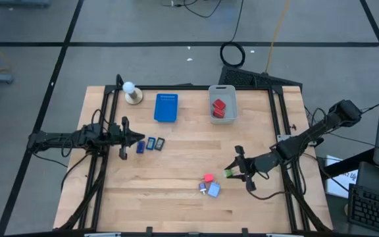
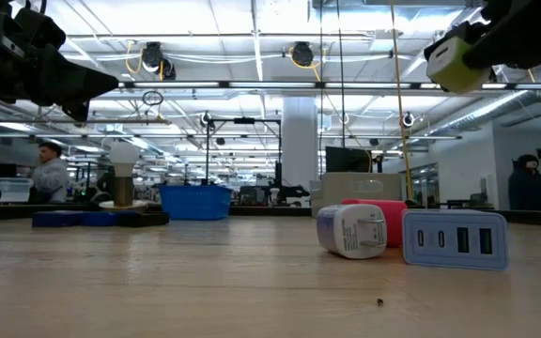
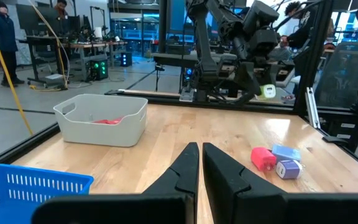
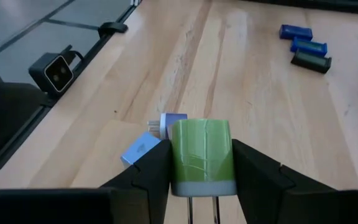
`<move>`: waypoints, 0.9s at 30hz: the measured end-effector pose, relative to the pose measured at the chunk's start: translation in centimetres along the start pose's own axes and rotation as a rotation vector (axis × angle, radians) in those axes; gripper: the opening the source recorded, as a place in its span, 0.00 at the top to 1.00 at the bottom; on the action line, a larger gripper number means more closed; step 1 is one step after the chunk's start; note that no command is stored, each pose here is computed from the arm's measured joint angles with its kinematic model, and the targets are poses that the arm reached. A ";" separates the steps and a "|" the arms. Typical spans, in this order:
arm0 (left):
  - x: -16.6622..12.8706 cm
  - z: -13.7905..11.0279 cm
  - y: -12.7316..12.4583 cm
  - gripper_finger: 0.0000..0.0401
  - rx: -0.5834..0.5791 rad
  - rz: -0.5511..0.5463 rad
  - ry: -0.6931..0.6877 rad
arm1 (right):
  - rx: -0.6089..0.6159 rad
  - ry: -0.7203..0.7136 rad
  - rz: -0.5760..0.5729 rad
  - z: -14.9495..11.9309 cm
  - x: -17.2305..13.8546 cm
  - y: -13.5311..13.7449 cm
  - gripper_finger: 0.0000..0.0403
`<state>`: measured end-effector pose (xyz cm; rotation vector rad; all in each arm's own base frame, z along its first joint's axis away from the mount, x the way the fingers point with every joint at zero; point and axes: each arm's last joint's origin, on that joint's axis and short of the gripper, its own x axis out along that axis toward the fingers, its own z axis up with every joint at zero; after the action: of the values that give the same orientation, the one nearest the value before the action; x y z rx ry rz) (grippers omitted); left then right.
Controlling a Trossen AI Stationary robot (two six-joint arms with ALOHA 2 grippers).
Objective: Pick & Place Office items
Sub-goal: Put the green charger adapter into the gray bin
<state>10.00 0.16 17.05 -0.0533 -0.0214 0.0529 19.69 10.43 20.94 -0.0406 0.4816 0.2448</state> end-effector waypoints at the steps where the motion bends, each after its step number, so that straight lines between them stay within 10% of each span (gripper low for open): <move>1: 0.0 0.0 0.0 0.95 0.000 -0.001 0.000 | 0.000 0.000 0.000 0.0 -0.2 0.0 0.65; 27: 0.0 0.0 0.0 0.95 0.000 0.000 0.000 | -0.035 0.026 0.101 0.1 -2.0 -0.2 0.66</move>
<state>10.00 0.16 17.04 -0.0533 -0.0214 0.0526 18.05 9.79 21.99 -0.0540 0.5057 0.3521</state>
